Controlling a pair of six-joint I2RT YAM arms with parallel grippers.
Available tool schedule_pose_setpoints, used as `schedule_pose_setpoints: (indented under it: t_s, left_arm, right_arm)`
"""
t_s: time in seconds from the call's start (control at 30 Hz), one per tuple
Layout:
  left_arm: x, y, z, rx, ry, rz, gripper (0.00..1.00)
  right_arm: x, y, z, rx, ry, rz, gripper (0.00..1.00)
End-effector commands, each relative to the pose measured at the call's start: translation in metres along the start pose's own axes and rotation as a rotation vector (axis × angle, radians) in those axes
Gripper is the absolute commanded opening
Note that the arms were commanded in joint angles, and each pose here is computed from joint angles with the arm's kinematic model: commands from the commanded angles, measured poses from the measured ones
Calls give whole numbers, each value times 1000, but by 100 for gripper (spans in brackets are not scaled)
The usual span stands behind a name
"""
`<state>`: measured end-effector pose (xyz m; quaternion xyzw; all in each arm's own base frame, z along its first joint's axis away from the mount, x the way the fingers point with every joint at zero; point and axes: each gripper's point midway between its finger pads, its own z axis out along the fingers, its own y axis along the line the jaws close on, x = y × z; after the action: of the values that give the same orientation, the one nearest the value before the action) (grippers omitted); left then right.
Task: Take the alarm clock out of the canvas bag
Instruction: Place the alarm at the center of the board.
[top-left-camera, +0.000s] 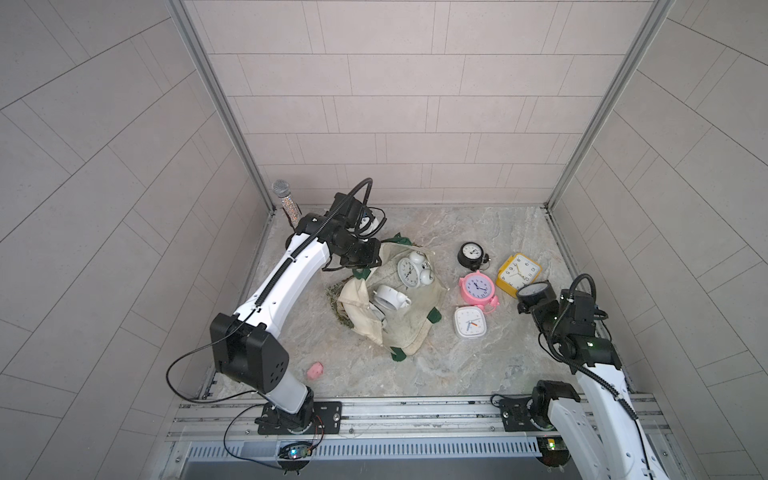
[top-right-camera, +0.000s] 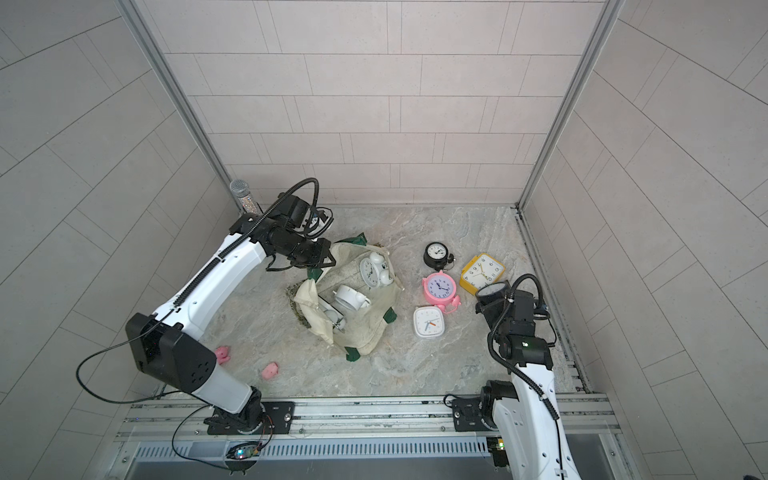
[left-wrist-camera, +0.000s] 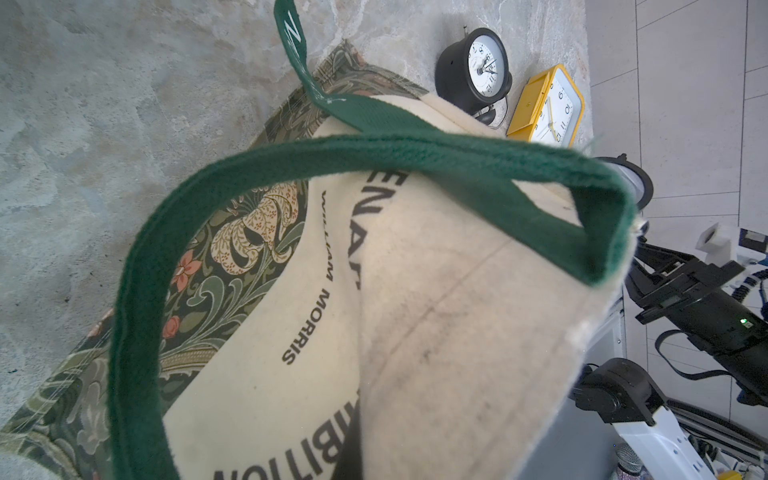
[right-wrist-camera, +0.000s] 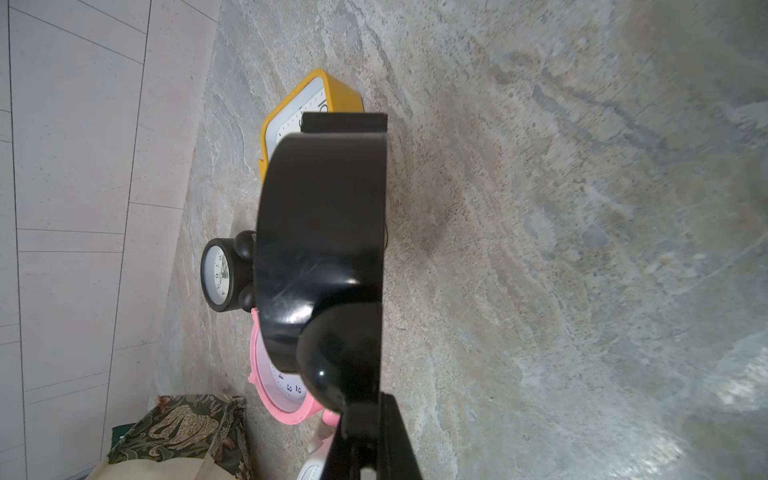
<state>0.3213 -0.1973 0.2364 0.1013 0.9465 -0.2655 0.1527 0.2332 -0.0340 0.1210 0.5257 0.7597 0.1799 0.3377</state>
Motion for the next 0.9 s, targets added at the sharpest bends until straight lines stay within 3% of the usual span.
schedule_pose_setpoints:
  t_s: [0.0,0.87]
  left_arm:
    - [-2,-4,-3,19,-10,17,0]
    - [0,-2,1,16,1,7,0]
  right_arm:
    - [11,10,6,-59,67,17,0]
    - [2,-9,58,-56,183,179,0]
